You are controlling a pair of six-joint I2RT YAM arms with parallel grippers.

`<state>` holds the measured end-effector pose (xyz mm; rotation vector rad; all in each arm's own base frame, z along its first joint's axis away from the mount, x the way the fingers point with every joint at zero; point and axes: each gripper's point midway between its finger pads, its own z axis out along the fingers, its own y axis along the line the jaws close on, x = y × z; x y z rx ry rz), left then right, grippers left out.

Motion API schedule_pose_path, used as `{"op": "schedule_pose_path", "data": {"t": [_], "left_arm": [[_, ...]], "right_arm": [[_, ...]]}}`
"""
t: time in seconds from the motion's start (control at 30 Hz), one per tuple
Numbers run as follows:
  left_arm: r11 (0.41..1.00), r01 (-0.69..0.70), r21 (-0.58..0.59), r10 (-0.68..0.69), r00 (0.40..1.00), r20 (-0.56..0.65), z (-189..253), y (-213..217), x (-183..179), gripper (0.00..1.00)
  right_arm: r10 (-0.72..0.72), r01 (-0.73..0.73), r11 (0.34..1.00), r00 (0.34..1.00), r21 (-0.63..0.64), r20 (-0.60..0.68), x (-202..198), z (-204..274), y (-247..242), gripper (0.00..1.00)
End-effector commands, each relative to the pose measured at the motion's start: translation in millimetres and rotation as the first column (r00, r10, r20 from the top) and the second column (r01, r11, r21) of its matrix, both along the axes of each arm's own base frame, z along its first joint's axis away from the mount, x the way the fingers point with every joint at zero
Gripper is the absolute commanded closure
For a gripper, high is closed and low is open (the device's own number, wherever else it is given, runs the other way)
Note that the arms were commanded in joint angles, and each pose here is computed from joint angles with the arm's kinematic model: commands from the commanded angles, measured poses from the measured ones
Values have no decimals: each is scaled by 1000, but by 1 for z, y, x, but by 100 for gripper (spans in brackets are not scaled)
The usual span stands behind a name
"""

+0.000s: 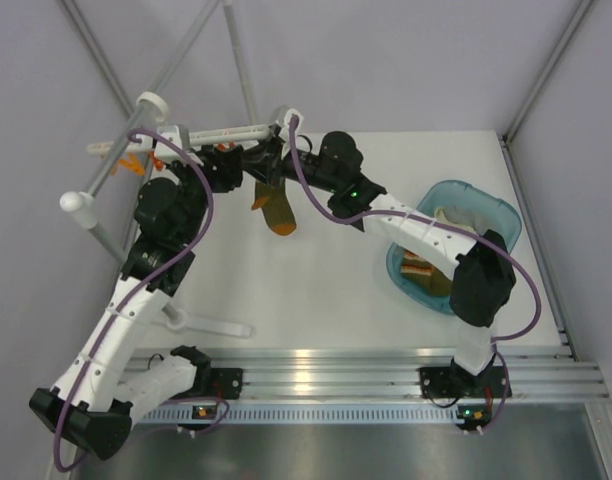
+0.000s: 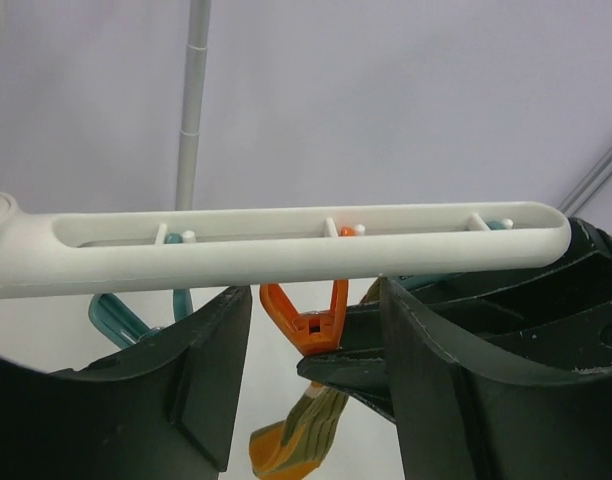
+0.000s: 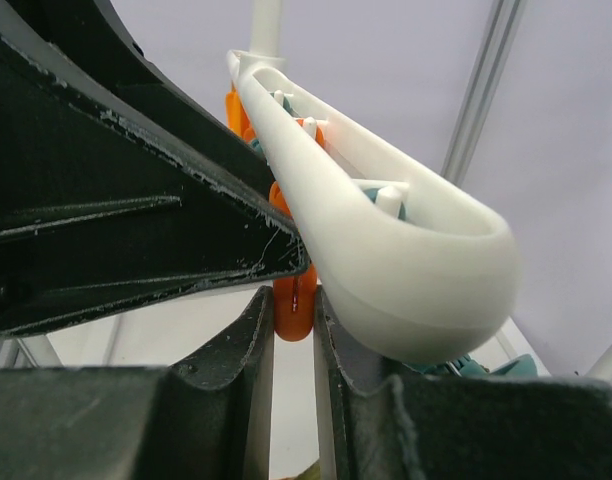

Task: Clip the socks to the hanger
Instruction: Open the clamp at the hanger.

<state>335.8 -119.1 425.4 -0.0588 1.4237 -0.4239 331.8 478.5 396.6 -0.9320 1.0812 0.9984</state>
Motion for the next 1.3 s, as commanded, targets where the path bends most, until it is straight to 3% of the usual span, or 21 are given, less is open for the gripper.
{"op": "schedule_pose_path", "data": {"t": [0.0,0.2,0.5,0.6,0.63,0.73,0.9,1.03,1.13,1.27], "left_arm": [[997,-19,-74,27,994,103,31,4,0,41],[997,-27,-69,35,994,108,32,4,4,48],[998,-22,-61,28,994,106,29,2,6,85],[998,-12,-55,18,994,103,28,0,7,98],[998,-12,-55,18,994,105,29,1,6,100],[999,-8,-50,13,995,99,27,-1,7,100],[999,0,-42,4,995,95,24,-2,7,100],[999,-1,-39,4,996,91,21,-3,9,100],[999,3,-36,0,996,87,19,-4,9,100],[999,9,-34,-6,996,86,18,-5,9,100]], "right_arm": [[30,-35,996,998,86,63,-11,39,-6,100],[31,-37,995,997,87,64,-11,39,-7,100],[38,-43,995,997,88,67,-12,41,-7,99],[38,-43,996,997,78,63,-13,38,-9,86],[38,-43,996,997,77,62,-15,38,-10,78],[33,-35,998,998,49,50,-19,30,-16,64],[54,-52,997,998,-49,45,-37,1,-32,60],[103,-102,986,995,-129,0,-67,-12,-59,49],[62,-73,982,996,-176,-70,-73,-25,-89,40],[-85,33,962,979,-270,-184,-48,-48,-153,34]]}}
